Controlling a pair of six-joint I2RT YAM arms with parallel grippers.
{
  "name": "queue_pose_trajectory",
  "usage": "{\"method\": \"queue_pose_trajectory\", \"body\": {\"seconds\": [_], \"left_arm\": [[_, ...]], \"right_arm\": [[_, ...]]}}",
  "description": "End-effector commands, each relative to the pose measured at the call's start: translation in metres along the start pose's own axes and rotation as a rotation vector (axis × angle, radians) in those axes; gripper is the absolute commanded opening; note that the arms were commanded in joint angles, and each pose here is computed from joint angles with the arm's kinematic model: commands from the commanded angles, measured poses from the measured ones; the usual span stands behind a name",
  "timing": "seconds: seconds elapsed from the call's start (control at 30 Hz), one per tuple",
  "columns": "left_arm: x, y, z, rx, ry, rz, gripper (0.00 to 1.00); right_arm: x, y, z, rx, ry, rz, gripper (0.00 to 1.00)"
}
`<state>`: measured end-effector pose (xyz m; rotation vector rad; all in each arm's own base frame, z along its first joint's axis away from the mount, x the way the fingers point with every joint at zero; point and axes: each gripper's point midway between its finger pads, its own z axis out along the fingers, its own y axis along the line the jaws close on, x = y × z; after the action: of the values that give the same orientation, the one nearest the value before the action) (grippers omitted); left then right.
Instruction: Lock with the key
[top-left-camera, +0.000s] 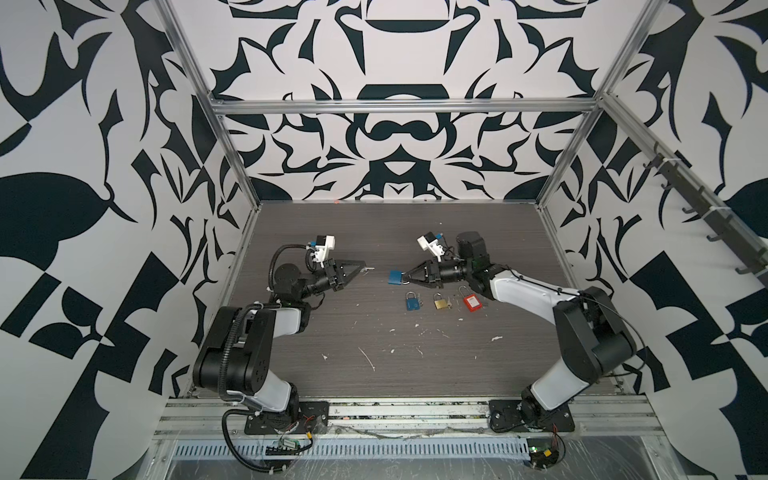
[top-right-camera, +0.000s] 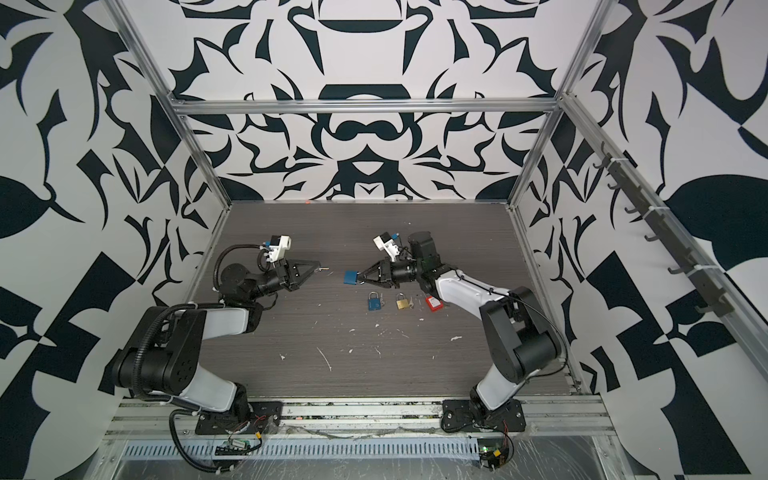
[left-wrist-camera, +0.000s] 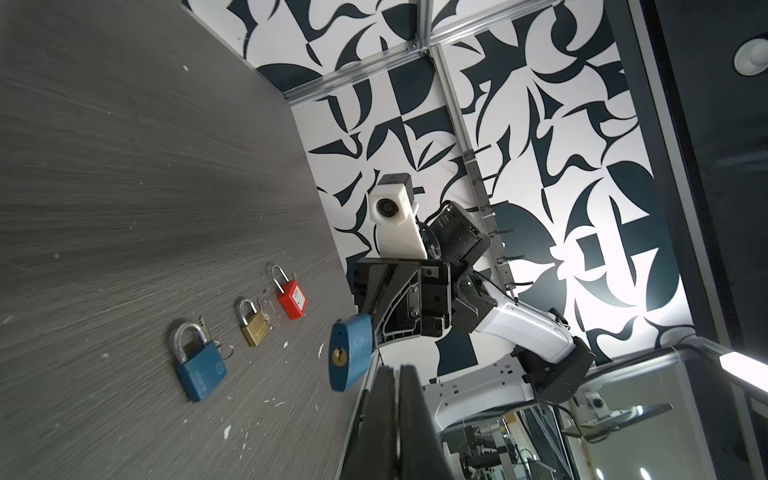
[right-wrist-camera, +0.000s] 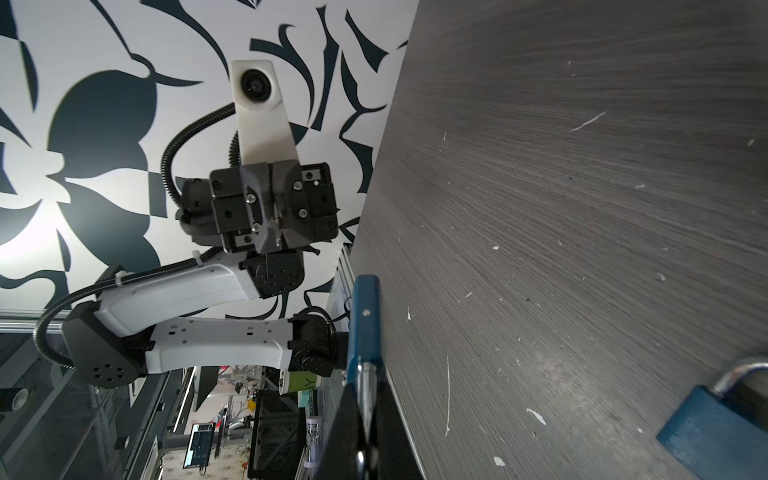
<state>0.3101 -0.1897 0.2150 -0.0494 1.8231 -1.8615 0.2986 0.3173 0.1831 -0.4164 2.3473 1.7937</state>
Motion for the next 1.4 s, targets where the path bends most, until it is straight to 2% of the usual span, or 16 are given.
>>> {"method": "queue_pose_trajectory", "body": {"seconds": [0.0,0.17,0.27,0.4,0.43,0.67,0.9,1.13,1.3,1.37], "left_arm": [[-0.011,0.019,-0.012,-0.07,-0.142,-0.014,0.0],[-0.009,0.03,-0.017,-0.114,-0.175,-0.026,0.0],[-0.005,0.035,-0.019,-0.139,-0.169,-0.027,0.0],[0.0,0.038,-0.021,-0.151,-0.163,-0.023,0.0],[0.001,0.038,-0.021,-0.15,-0.16,-0.021,0.0],[0.014,0.045,-0.027,-0.165,-0.149,-0.028,0.0],[0.024,0.053,-0.03,-0.181,-0.131,-0.041,0.0],[0.032,0.062,-0.031,-0.194,-0.106,-0.055,0.0],[0.032,0.061,-0.031,-0.19,-0.101,-0.057,0.0],[0.033,0.061,-0.031,-0.193,-0.103,-0.057,0.0]], "right_arm": [[0.015,0.006,0.009,0.06,0.143,-0.087,0.0],[0.023,-0.004,0.02,0.081,0.321,-0.089,0.0],[0.044,-0.017,0.028,0.082,0.495,-0.108,0.0],[0.062,-0.064,0.046,0.267,0.717,-0.144,0.0],[0.061,-0.065,0.05,0.267,0.741,-0.151,0.0],[0.027,-0.063,0.085,0.243,0.722,-0.248,0.0],[0.012,-0.089,0.1,0.321,0.731,-0.269,0.0],[-0.014,-0.108,0.106,0.397,0.667,-0.345,0.24],[-0.063,-0.105,0.114,0.424,0.479,-0.404,0.43],[-0.077,-0.102,0.118,0.416,0.416,-0.411,0.44]]}}
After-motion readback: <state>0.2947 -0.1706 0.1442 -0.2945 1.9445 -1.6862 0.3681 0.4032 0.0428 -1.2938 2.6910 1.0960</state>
